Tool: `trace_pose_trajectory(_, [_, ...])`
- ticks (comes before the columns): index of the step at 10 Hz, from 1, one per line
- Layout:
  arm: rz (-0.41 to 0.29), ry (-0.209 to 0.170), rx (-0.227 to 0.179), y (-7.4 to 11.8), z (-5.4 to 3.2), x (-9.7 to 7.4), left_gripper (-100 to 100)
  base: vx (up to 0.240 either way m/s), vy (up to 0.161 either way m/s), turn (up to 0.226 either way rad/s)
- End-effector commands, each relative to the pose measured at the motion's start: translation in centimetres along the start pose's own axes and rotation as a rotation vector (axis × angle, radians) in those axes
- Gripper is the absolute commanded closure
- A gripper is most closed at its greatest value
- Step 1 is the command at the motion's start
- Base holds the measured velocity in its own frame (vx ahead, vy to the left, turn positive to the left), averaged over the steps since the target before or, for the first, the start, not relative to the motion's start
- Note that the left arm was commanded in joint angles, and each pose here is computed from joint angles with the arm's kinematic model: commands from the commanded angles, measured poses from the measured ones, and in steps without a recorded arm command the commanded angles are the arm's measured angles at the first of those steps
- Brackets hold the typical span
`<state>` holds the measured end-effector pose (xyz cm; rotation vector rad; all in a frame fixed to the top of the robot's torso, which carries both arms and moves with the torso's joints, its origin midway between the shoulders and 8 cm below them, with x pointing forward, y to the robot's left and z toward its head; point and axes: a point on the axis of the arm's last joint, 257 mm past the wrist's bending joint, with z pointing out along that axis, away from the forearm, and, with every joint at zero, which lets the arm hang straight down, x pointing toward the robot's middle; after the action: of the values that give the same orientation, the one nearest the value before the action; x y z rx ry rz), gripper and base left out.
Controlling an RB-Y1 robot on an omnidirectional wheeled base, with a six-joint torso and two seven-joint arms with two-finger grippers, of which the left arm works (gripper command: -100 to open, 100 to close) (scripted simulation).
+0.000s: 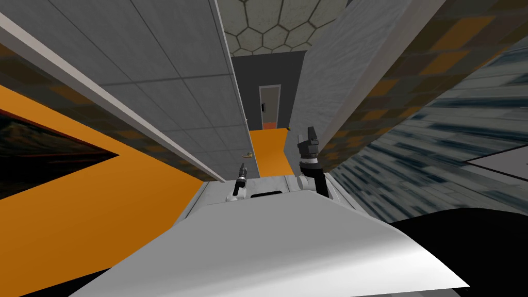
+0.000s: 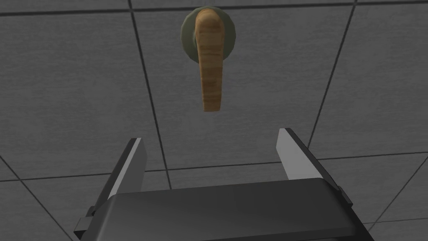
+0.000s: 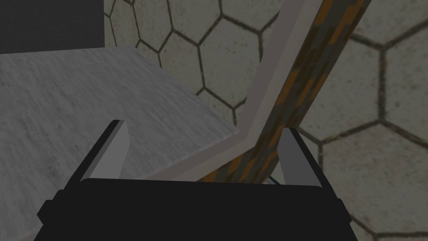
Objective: Push the door open
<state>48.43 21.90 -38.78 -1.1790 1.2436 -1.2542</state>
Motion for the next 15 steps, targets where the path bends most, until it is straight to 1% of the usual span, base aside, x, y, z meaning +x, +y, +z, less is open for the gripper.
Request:
trace_pose_trajectory(1, [0.003, -0.004, 0.000, 0.05, -0.07, -0.31, -100, 0.107, -0.003, -0.021])
trace_pose_trajectory(6, [0.005, -0.016, 0.000, 0.22, -0.31, -0.83, -100, 0.187, -0.010, -0.026])
trace_pose_trajectory(9, [-0.001, -0.023, -0.001, 0.34, -0.45, -0.79, -100, 0.200, -0.005, -0.024])
trace_pose_trajectory(10, [0.001, -0.022, -0.001, 0.32, -0.41, -0.82, -100, 0.087, -0.003, -0.001])
trace_pose_trajectory(11, [0.001, -0.022, -0.001, 0.32, -0.41, -0.82, 100, -0.011, 0.000, 0.003])
trace_pose_trajectory(15, [0.001, -0.022, -0.001, 0.32, -0.41, -0.82, 100, -0.011, 0.001, -0.006])
